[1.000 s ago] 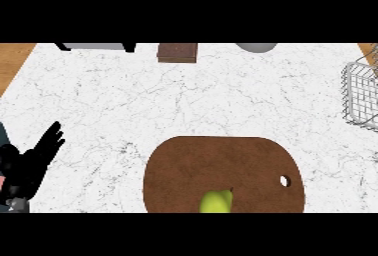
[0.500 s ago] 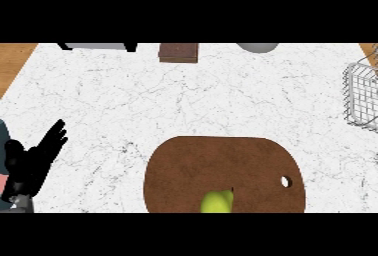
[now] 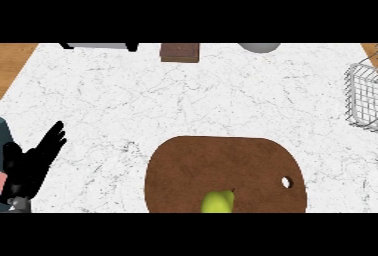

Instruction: Pick the squash from the cutting board and place it in the tiered basket

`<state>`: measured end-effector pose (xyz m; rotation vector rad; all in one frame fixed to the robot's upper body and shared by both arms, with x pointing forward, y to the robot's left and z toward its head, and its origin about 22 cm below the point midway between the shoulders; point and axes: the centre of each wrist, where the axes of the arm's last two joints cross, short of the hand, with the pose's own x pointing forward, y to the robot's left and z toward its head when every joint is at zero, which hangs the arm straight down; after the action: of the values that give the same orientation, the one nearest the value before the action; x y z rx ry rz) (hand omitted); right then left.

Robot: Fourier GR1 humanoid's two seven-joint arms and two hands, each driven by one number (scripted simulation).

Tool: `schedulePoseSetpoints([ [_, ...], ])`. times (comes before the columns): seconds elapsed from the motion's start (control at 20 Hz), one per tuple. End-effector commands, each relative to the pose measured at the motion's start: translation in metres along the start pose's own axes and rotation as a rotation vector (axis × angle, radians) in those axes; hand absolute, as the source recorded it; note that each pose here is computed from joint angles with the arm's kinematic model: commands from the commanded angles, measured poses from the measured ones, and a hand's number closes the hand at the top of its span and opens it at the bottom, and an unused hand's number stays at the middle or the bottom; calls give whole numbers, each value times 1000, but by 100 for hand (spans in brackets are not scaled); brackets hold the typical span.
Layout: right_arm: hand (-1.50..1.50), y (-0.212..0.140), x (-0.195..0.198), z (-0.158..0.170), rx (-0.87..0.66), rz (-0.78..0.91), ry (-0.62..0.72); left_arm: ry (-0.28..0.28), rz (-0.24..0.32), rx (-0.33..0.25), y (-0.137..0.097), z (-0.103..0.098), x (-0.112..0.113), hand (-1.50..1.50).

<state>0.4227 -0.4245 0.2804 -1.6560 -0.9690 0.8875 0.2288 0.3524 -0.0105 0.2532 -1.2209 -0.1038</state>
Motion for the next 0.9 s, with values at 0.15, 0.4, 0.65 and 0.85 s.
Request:
schedulePoseSetpoints([
  [0.15, -150, 34, -6, 5, 312, 19, 174, -9, 5, 22, 0, -6, 10, 0],
  [0.4, -150, 20, -39, 6, 263, -102, 277, 1, 24, -4, 3, 0, 10, 0],
  [0.65, -150, -4, -23, -1, 108, -240, 243, 12, -5, -9, -9, -4, -1, 0],
  [0.85, -150, -21, -35, -1, -46, -426, 313, 7, 19, 10, -11, -6, 11, 0],
])
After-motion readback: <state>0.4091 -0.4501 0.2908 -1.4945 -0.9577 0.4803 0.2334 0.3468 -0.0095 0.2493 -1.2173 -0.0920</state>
